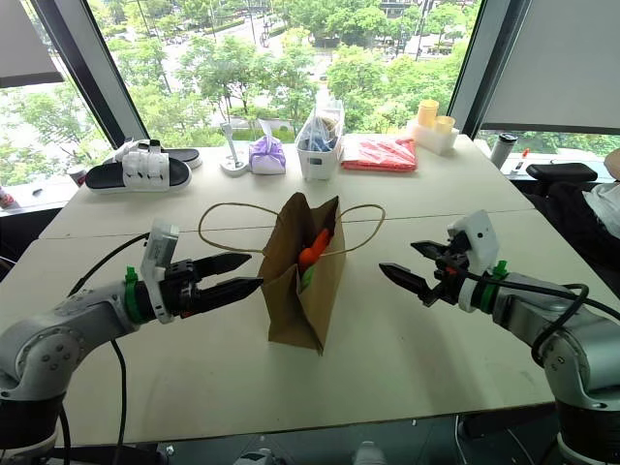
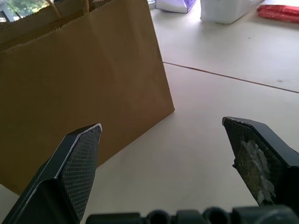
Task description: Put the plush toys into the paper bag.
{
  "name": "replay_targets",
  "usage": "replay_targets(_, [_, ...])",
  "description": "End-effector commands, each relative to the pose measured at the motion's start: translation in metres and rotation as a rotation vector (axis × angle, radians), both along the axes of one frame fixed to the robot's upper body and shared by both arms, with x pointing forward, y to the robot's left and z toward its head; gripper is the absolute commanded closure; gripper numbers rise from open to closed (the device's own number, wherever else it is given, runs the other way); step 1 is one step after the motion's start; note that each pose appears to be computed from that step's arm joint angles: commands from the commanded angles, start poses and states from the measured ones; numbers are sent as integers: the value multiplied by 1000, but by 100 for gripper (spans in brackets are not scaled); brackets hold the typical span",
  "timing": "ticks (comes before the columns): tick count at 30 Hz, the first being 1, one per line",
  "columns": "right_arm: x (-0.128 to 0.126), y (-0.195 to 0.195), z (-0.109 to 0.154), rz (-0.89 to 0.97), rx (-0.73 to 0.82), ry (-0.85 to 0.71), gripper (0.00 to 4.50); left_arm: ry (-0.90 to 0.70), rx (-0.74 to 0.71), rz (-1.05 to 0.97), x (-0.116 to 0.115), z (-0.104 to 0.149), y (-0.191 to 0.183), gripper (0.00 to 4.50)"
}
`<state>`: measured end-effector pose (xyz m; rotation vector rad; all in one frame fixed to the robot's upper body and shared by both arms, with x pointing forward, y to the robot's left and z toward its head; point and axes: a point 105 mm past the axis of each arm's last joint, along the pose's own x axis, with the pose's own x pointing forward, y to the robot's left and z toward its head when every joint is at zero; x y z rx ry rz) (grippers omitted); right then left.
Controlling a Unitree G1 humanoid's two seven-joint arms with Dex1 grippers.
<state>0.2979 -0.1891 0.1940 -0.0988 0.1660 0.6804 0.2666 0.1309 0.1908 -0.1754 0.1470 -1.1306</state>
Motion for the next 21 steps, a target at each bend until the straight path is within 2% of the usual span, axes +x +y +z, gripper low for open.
replay_targets(1, [-2, 17, 13, 53, 21, -70, 0, -16, 35, -72, -12, 4, 0, 16])
replay_targets(3, [-3, 27, 12, 77, 32, -69, 0, -16, 53, -98, -17, 2, -4, 16])
replay_targets(6, [-1, 45, 6, 103, 49, -62, 81, -31, 74, -125, -21, -4, -15, 12])
replay_targets(13, [9, 75, -11, 132, 79, -40, 418, -91, 86, -81, -5, -12, -49, 12])
replay_targets(14, [9, 78, -12, 141, 69, -39, 444, -93, 86, -76, -4, -12, -51, 12])
replay_targets(21, [10, 88, -11, 170, 72, -47, 444, -99, 97, -56, -1, -14, -66, 12])
